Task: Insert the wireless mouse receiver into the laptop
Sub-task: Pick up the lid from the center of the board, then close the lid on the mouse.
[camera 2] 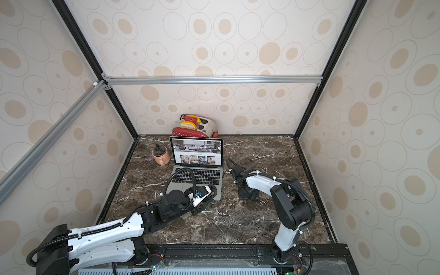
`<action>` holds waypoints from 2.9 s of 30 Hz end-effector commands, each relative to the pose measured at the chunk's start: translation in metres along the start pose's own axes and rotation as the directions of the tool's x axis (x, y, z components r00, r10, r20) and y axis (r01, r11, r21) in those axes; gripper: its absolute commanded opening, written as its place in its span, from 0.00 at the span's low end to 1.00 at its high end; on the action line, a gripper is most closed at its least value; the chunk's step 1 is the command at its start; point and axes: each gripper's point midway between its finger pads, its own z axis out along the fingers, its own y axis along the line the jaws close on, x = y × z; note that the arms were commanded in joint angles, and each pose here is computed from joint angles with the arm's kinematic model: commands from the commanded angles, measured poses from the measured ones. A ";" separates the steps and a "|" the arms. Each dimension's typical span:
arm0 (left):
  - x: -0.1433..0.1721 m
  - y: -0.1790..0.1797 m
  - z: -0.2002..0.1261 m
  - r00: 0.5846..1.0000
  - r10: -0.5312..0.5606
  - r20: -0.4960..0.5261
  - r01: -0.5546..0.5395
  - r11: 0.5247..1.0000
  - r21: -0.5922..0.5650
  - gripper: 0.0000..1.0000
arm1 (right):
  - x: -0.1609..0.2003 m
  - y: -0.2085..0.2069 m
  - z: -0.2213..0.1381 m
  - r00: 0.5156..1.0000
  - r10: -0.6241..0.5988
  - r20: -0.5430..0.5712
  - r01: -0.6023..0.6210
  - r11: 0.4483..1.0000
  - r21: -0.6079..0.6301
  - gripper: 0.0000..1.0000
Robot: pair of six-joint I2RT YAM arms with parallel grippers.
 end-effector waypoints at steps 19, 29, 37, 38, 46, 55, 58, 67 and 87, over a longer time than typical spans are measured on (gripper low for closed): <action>-0.015 0.007 -0.008 0.999 0.006 0.034 -0.004 0.999 -0.048 0.00 | 0.019 -0.009 0.015 0.999 0.026 -0.040 -0.024 0.999 0.043 0.07; -0.017 0.009 -0.010 0.999 -0.004 0.046 0.007 0.998 -0.058 0.00 | -0.012 0.009 -0.037 0.997 0.003 0.073 0.011 0.982 -0.187 0.00; -0.021 0.005 -0.009 0.998 -0.025 0.062 0.025 1.000 0.000 0.00 | -0.034 0.043 -0.168 0.965 0.054 0.255 0.150 0.686 -0.712 0.00; -0.022 0.005 -0.008 0.997 -0.033 0.069 0.032 0.999 0.016 0.00 | -0.034 0.045 -0.188 0.958 0.072 0.276 0.173 0.624 -0.762 0.00; -0.030 0.012 -0.003 0.997 0.008 0.076 -0.009 1.000 0.017 0.00 | -0.019 0.056 -0.314 0.946 0.138 0.294 0.283 0.093 -0.954 0.00; -0.050 0.014 -0.002 0.992 0.009 0.129 -0.014 0.999 0.033 0.00 | -0.001 0.050 -0.367 0.942 0.120 0.313 0.328 -0.133 -0.935 0.00; -0.054 0.014 0.000 0.990 0.017 0.138 -0.023 0.999 0.039 0.00 | 0.000 0.050 -0.368 0.945 0.127 0.300 0.318 -0.158 -0.935 0.00; -0.065 0.017 0.003 0.985 0.060 0.162 -0.065 0.998 0.025 0.00 | 0.004 0.073 -0.351 0.959 0.108 0.262 0.279 -0.201 -0.939 0.00; -0.059 0.018 -0.013 0.980 0.143 0.138 -0.147 0.989 0.017 0.00 | 0.033 0.080 -0.319 0.982 -0.058 0.181 0.165 -0.214 -0.963 0.00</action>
